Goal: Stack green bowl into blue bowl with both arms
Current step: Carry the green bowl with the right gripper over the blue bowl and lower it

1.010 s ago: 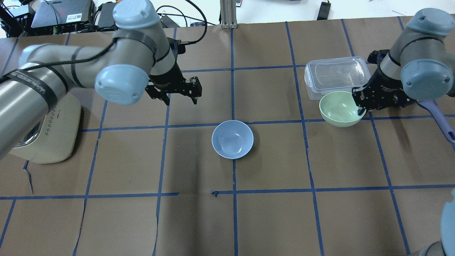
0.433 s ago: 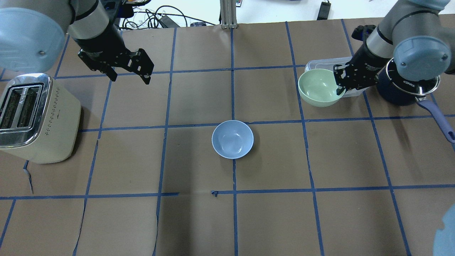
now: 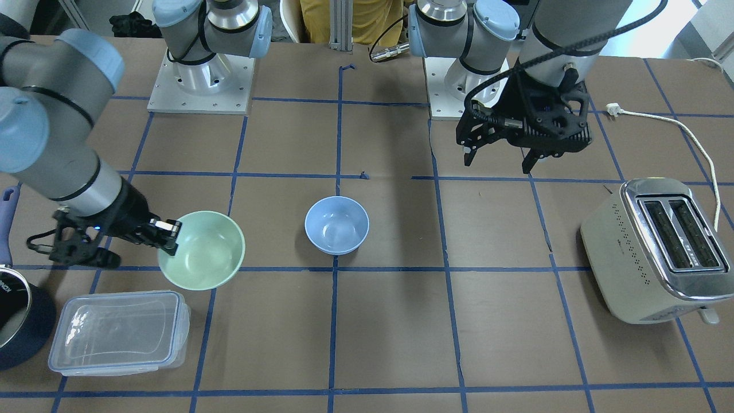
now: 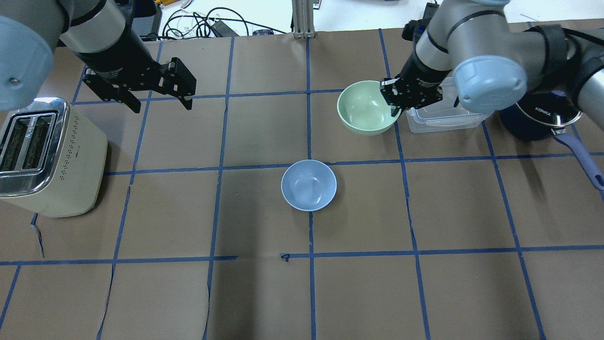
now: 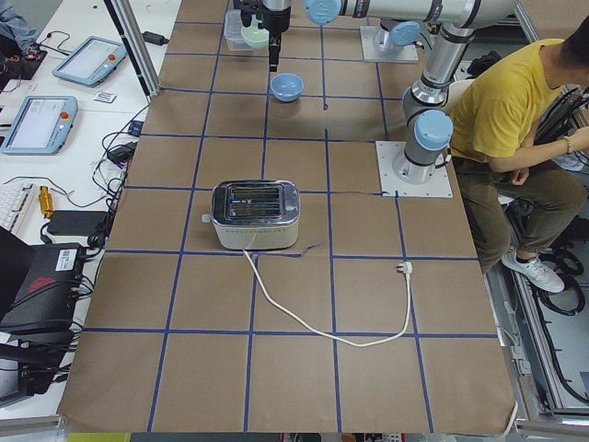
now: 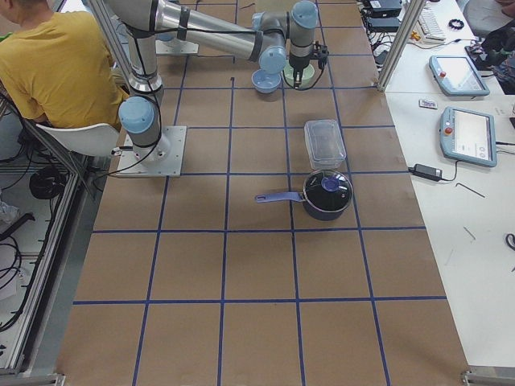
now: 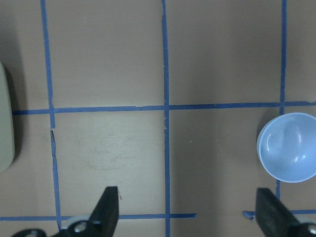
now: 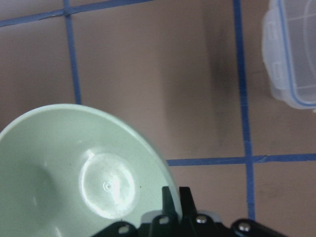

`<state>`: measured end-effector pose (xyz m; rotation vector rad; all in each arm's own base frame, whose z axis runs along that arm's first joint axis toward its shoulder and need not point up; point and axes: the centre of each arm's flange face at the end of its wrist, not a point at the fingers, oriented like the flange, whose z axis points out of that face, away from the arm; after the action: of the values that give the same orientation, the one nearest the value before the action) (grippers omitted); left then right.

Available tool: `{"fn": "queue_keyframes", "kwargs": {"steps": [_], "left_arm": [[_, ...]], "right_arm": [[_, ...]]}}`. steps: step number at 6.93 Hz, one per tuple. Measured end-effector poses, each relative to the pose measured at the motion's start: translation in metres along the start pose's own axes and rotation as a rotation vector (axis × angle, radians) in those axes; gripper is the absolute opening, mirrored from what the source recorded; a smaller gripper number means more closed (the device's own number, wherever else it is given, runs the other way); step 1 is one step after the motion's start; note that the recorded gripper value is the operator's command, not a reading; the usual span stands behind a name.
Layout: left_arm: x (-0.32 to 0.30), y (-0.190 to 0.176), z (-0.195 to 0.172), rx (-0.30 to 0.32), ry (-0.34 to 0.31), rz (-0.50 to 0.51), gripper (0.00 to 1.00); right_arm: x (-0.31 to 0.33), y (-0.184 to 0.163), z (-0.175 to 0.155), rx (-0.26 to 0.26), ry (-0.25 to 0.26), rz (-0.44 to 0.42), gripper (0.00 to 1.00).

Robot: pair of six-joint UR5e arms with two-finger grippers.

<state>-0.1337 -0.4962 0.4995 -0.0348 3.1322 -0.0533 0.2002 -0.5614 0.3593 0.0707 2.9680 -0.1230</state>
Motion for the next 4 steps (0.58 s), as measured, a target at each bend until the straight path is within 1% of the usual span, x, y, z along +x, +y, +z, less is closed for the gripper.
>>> {"fn": "queue_keyframes", "kwargs": {"steps": [1, 2, 4], "left_arm": [[0.0, 0.0, 0.002, -0.004, 0.001, -0.009, 1.0], [0.0, -0.001, 0.002, -0.005, 0.0, -0.012, 1.0], [0.0, -0.001, 0.003, -0.005, 0.0, -0.014, 1.0]], "right_arm": [[-0.036, 0.014, 0.003, 0.012, -0.01, -0.05, 0.0], [-0.063, 0.032, 0.012, -0.001, -0.013, -0.086, 0.0], [-0.075, 0.068, 0.051, -0.065, -0.005, -0.114, 0.0]]}}
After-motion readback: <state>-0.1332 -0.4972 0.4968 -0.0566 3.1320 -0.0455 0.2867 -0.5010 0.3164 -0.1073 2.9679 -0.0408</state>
